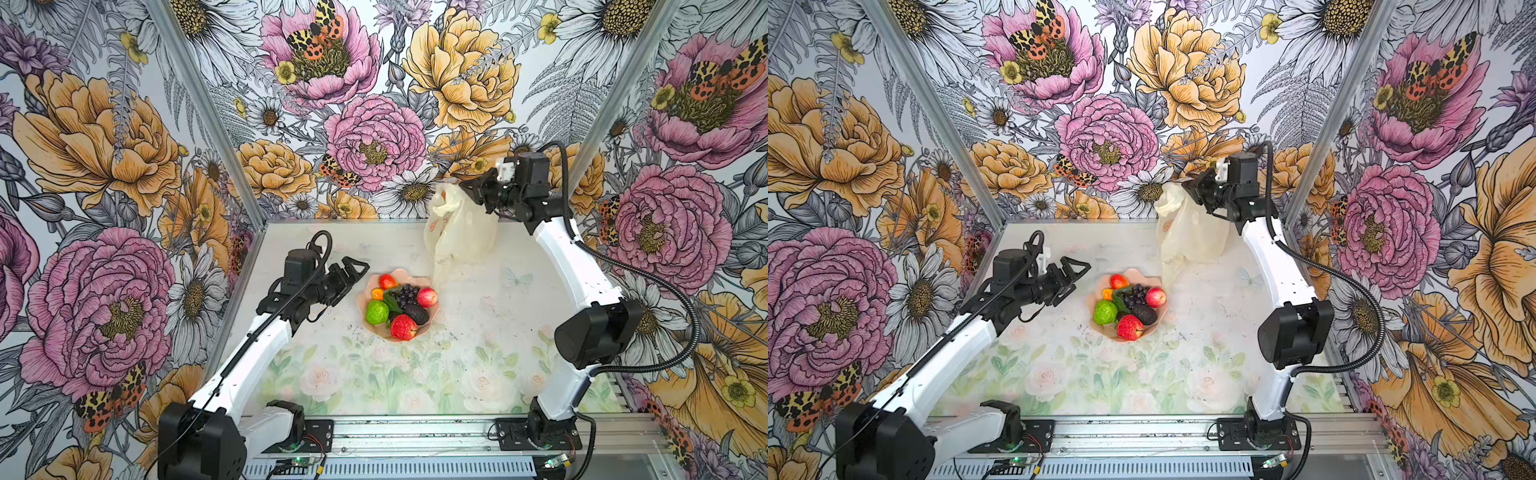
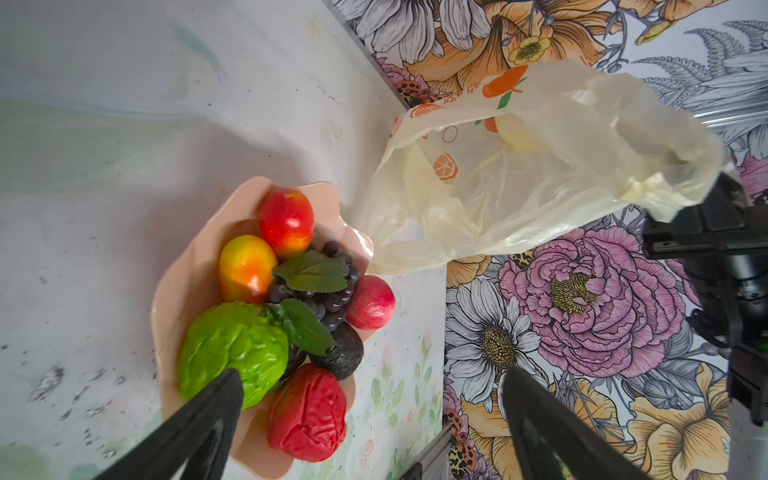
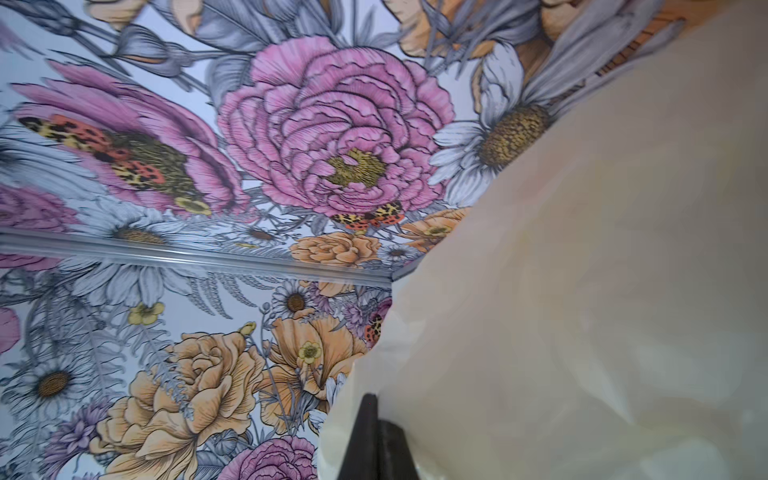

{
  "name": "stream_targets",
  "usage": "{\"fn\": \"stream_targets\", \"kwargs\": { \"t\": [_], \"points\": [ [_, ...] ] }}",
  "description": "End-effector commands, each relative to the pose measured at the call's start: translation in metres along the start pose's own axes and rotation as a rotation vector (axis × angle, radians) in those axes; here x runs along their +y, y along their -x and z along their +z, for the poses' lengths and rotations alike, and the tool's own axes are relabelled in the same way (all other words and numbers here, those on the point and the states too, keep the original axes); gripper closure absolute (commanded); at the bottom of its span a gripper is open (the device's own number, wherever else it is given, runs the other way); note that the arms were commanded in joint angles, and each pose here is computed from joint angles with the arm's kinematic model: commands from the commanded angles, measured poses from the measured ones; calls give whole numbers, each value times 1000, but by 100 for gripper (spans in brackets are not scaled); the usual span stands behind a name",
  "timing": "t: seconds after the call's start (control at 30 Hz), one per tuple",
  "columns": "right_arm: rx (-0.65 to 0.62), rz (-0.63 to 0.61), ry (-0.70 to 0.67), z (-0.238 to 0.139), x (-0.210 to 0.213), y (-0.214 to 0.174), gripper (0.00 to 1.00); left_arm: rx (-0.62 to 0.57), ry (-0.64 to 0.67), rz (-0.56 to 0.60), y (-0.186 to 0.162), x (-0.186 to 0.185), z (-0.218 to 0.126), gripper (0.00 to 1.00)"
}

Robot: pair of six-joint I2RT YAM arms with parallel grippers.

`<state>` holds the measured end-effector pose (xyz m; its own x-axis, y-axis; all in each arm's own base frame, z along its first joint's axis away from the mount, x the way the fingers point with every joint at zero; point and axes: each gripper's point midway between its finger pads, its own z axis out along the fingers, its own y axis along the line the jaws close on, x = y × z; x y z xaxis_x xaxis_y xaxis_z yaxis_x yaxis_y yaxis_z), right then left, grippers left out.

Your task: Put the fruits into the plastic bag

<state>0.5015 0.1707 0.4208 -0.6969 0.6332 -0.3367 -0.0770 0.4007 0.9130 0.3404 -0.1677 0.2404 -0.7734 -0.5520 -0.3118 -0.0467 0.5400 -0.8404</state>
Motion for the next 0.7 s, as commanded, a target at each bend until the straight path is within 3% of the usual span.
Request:
{"fn": "stream_targets", "kwargs": {
  "t": [0.0, 0.17, 0.33, 0.5, 0.67],
  "points": [
    [11, -57, 141, -9, 50, 8, 100, -36, -111, 3, 22, -38, 11, 1],
    [-4, -102, 270, -30, 106, 14, 100, -15, -253, -103, 34, -69, 26, 1],
    [-13, -123, 346, -44, 138, 12, 100, 10, -317, -153, 31, -92, 28, 1],
    [-6, -124, 351, -45, 142, 7, 100, 89, -368, -267, 9, -106, 33, 1],
    [-1, -138, 343, -40, 139, 2, 100, 124, -405, -473, -8, -99, 36, 2]
  ]
}}
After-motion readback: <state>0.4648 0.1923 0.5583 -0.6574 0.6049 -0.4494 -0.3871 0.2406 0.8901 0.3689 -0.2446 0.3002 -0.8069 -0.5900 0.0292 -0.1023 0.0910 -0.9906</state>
